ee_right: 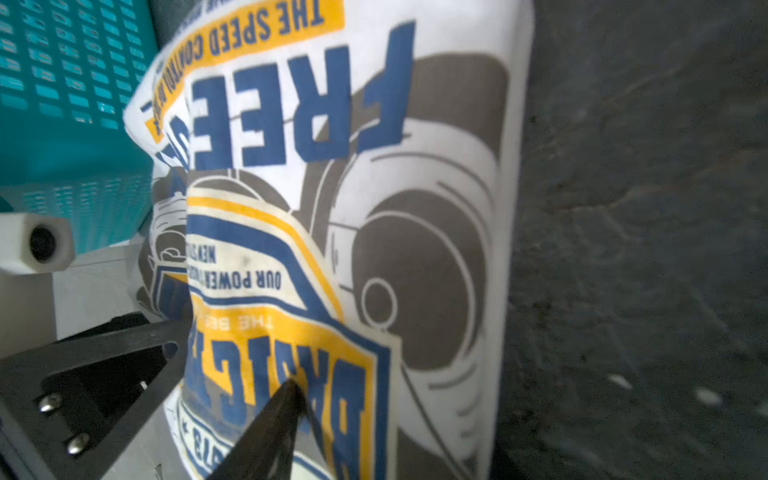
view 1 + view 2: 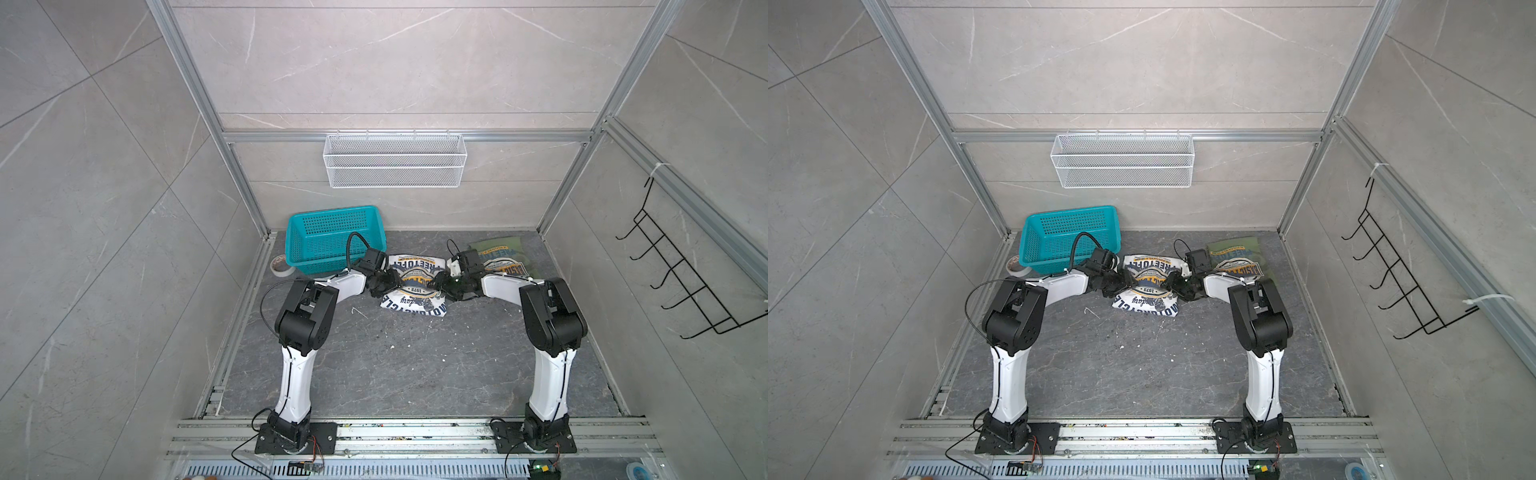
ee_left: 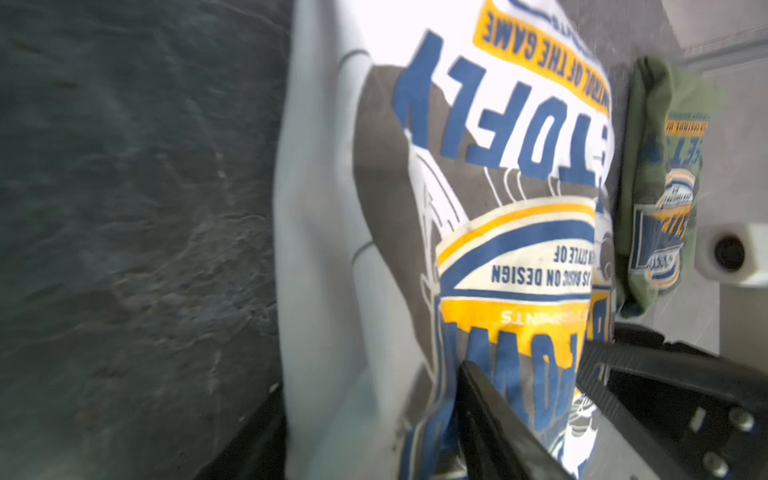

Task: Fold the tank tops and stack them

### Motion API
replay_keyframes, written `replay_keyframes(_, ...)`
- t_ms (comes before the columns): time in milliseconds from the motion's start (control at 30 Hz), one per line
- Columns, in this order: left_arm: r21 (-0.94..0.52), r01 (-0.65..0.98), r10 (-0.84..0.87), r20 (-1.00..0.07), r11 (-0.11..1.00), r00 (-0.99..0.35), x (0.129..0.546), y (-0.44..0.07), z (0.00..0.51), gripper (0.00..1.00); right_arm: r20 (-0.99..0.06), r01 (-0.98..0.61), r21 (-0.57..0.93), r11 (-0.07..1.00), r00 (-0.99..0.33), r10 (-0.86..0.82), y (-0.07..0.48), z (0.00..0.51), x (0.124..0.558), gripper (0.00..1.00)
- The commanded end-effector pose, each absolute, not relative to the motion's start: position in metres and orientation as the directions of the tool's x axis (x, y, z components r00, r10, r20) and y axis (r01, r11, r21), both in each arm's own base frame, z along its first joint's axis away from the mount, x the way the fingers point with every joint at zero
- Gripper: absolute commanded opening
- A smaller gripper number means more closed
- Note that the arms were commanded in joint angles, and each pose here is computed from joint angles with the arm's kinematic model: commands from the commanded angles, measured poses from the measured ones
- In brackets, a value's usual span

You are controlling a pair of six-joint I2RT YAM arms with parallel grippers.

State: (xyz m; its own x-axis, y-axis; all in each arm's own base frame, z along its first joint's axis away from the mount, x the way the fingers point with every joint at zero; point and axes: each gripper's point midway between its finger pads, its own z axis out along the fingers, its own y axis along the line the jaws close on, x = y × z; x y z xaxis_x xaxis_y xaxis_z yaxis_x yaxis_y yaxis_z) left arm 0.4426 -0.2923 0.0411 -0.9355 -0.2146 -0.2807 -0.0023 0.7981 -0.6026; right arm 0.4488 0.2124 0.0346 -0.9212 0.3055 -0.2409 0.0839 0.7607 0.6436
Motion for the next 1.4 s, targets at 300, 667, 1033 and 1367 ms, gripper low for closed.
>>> replay_keyframes(300, -0.618, 0.102, -0.18, -0.377, 0.779, -0.908, 0.426, -0.338, 0.092, 0.21, -0.298, 0.09, 0.545, 0.834, -0.908, 0.293, 0.189, 0.051, 0.43, 0.19)
replay_keyframes(667, -0.683, 0.25, -0.196, -0.504, 0.686, -0.841, 0.423, -0.399, 0.162, 0.05, -0.533, 0.055, 0.387, 0.921, -0.801, 0.272, 0.136, 0.133, 0.434, 0.11)
replay_keyframes(1033, -0.737, 0.38, -0.203, -0.566, 0.558, -0.799, 0.443, -0.478, 0.197, 0.01, -0.7, 0.132, 0.25, 0.959, -0.66, 0.273, 0.068, 0.177, 0.463, 0.09)
replay_keyframes(1367, -0.75, 0.426, -0.17, -0.571, 0.506, -0.803, 0.449, -0.537, 0.18, 0.0, -0.734, 0.168, 0.357, 0.919, -0.558, 0.387, 0.007, 0.167, 0.482, 0.02)
